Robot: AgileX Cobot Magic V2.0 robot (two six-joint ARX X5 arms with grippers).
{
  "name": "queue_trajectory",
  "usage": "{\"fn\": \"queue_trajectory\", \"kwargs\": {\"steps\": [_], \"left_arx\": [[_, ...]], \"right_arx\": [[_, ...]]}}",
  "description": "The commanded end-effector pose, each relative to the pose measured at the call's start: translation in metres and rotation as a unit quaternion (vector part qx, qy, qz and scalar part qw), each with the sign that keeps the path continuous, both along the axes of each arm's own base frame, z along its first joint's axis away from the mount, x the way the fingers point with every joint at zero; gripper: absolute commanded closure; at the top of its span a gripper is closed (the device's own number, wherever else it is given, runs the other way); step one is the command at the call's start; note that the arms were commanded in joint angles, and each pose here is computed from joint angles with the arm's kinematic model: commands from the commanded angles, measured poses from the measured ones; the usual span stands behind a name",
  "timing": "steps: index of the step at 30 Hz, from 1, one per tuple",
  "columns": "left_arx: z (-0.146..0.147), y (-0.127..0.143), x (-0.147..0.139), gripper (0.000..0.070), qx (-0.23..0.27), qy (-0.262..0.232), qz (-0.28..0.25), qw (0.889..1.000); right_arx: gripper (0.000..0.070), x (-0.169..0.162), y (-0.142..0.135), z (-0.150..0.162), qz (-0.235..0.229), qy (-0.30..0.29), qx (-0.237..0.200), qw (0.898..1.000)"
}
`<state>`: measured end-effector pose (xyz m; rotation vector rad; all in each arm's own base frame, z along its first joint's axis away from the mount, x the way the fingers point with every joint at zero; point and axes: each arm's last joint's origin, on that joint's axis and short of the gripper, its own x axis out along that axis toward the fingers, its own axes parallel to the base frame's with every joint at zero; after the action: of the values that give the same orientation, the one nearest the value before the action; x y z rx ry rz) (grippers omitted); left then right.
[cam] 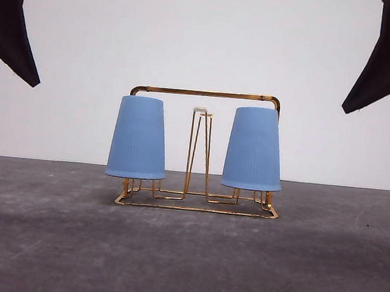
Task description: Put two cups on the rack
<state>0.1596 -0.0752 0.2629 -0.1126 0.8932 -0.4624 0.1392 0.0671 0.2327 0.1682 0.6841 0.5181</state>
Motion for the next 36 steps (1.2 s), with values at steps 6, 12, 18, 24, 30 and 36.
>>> {"fn": "queue_trajectory", "kwargs": {"steps": [6, 12, 18, 24, 30, 36], "left_arx": [[0.005, -0.003, 0.003, 0.0700, -0.006, -0.015, -0.008, 1.000], [0.005, -0.003, 0.003, 0.0700, -0.007, -0.021, -0.008, 1.000], [0.005, -0.003, 0.003, 0.0700, -0.007, -0.021, -0.008, 1.000], [0.000, 0.009, -0.006, 0.0700, 0.013, -0.088, -0.026, 0.996], [-0.036, 0.040, -0.030, 0.0700, 0.026, -0.259, 0.037, 0.965], [-0.071, 0.065, -0.056, 0.0700, 0.069, -0.360, 0.134, 0.921]], "right_arx": [[0.0659, 0.001, 0.001, 0.004, 0.002, -0.008, 0.004, 1.000], [0.0659, 0.001, 0.001, 0.004, 0.003, -0.008, 0.004, 1.000], [0.0659, 0.001, 0.001, 0.004, 0.003, -0.008, 0.004, 1.000], [0.0659, 0.001, 0.001, 0.004, 0.003, -0.008, 0.004, 1.000], [0.0658, 0.001, 0.001, 0.004, 0.003, -0.008, 0.004, 1.000], [0.0658, 0.001, 0.001, 0.004, 0.003, -0.008, 0.004, 1.000]]}}
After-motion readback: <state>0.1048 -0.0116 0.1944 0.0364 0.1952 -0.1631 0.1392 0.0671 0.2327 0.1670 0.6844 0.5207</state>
